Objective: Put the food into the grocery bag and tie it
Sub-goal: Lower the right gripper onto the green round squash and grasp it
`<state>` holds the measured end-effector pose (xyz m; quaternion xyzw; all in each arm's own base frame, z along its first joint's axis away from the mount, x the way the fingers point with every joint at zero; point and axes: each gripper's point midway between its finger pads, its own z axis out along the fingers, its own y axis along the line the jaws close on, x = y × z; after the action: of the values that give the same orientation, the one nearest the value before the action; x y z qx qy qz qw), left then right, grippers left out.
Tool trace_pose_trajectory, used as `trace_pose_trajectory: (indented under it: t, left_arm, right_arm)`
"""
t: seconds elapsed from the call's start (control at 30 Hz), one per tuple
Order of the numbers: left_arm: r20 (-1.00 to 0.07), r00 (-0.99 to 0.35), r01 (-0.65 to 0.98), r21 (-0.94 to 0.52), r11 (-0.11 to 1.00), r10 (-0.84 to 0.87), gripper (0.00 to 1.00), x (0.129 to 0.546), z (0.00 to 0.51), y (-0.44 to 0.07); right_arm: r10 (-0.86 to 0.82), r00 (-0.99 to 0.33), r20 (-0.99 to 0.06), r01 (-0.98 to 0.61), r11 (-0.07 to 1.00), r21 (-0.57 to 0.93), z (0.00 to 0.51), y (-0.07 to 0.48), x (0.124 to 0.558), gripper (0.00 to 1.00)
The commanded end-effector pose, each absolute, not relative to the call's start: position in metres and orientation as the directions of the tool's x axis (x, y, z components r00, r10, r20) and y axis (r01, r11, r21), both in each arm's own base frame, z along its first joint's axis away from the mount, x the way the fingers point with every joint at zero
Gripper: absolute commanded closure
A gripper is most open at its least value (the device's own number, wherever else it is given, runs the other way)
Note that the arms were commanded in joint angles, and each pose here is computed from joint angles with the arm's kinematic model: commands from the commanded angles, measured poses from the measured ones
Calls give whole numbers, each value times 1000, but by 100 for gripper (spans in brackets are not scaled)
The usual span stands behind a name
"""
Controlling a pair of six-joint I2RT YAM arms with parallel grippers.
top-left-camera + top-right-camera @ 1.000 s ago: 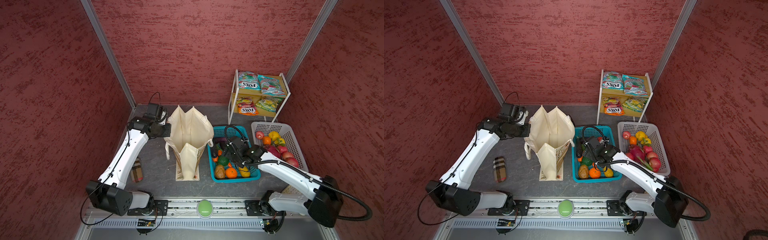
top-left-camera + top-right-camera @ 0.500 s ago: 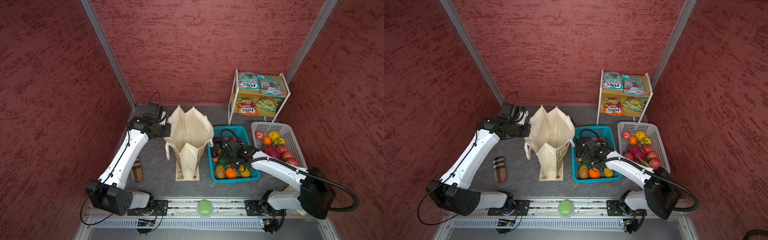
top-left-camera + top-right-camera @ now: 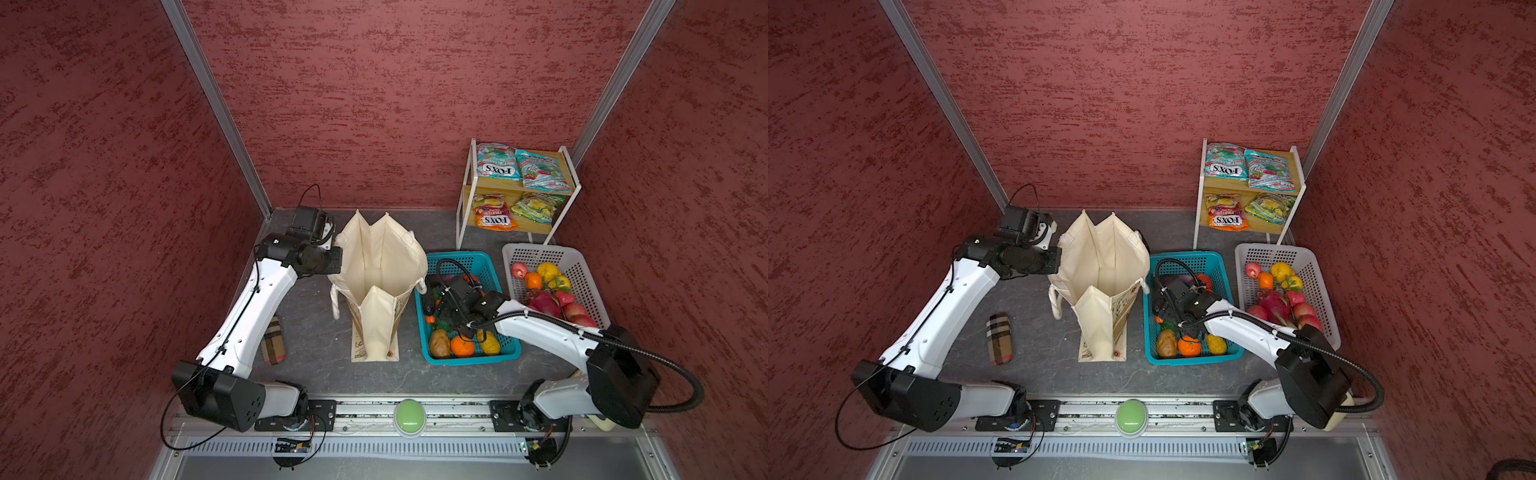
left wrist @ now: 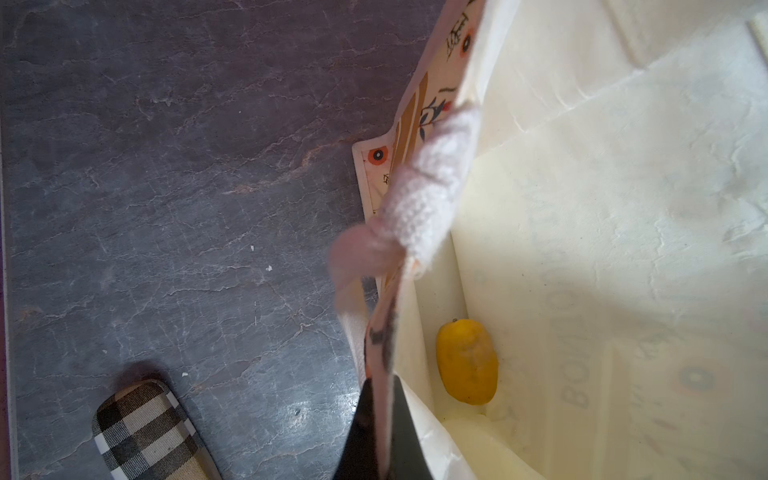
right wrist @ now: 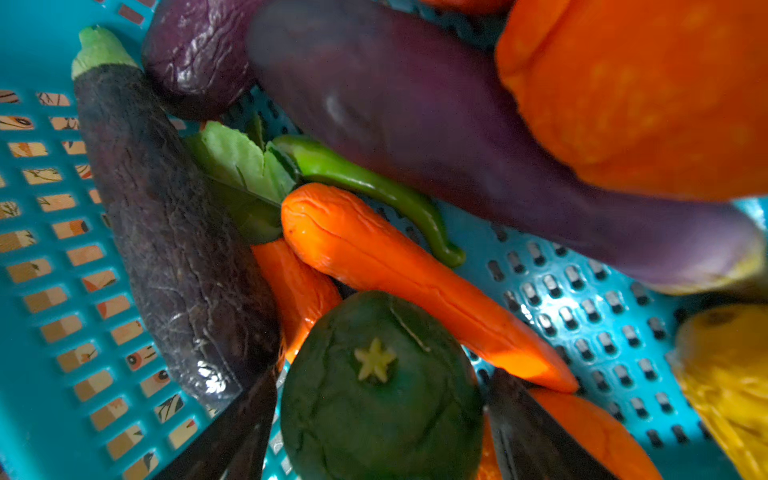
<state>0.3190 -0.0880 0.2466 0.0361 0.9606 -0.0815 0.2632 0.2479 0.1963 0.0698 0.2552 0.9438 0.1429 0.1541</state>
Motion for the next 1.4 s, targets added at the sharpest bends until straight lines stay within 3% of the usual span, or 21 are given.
trace_pose_trajectory:
  t: [0.0,0.83,1.17,1.37]
  left_arm:
    - [-513,-858,123,-141,982,34,100,317,245,-90]
    - [-515,-856,120,-132,984,35,100,314,245,-88]
    - [-519,-854,119,-137,983,31,100,315,246,-88]
    - [-521,-853,121,-136,983,33,100,315,247,-88]
  right_arm:
    - [531,-819,-218,442,826,350,66,196,250,19]
    - [534,-808,-249,437,826,355,78,190,252,37]
    - [540,-758,-365,422,834,356,134,169,260,37]
    - [559,-674,-483,393,825,406,205,151,273,38]
